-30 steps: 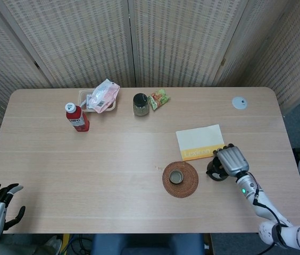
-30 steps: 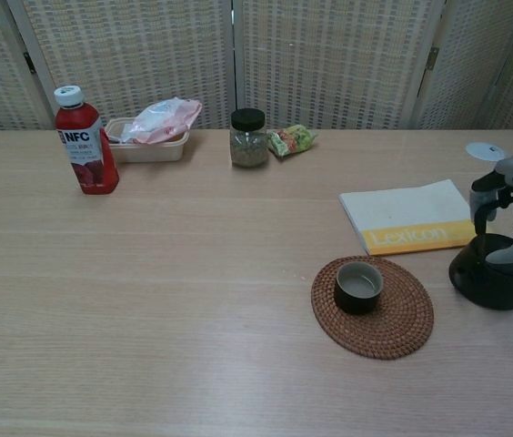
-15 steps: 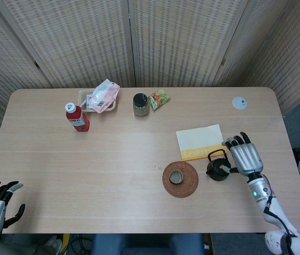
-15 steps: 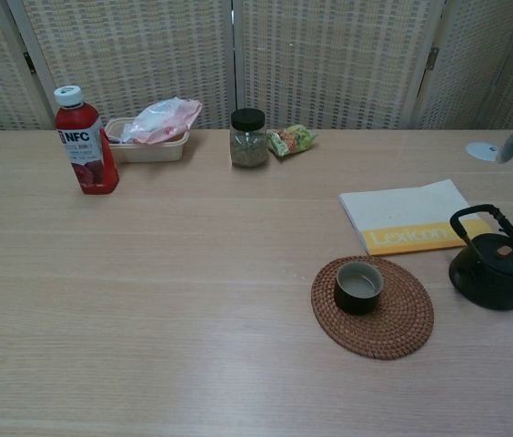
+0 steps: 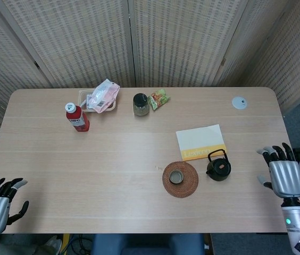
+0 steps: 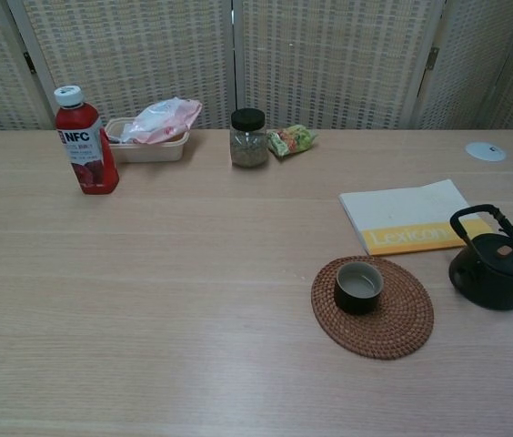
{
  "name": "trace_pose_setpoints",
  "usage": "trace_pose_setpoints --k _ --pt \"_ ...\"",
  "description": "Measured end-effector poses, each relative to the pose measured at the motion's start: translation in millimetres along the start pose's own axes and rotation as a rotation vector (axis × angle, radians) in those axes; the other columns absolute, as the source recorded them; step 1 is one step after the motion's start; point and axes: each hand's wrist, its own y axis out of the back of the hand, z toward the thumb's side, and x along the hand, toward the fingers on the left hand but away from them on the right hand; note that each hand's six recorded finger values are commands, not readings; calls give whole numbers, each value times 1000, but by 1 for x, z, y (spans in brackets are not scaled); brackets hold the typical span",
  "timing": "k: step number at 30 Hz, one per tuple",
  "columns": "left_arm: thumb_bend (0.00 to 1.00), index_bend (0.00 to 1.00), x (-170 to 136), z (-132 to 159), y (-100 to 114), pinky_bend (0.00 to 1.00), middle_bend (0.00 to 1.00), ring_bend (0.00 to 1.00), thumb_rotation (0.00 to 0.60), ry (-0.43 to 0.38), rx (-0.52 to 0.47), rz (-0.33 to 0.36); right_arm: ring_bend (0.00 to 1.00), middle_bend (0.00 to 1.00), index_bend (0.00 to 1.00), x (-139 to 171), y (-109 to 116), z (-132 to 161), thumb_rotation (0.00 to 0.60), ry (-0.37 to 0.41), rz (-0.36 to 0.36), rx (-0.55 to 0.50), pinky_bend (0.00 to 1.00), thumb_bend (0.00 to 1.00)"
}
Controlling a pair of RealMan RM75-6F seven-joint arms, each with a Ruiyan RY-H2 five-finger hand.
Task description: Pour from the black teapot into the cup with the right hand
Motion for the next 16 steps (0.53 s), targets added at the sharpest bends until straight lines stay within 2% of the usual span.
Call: trace_pose_setpoints --k 8,16 --pt "362 248 11 15 4 73 198 212 600 -45 4 11 163 274 287 44 1 -20 600 -64 -7 -24 100 0" --pt "362 248 18 25 1 73 198 212 600 -71 8 -3 163 282 287 56 -6 -17 600 -31 -1 -57 100 0"
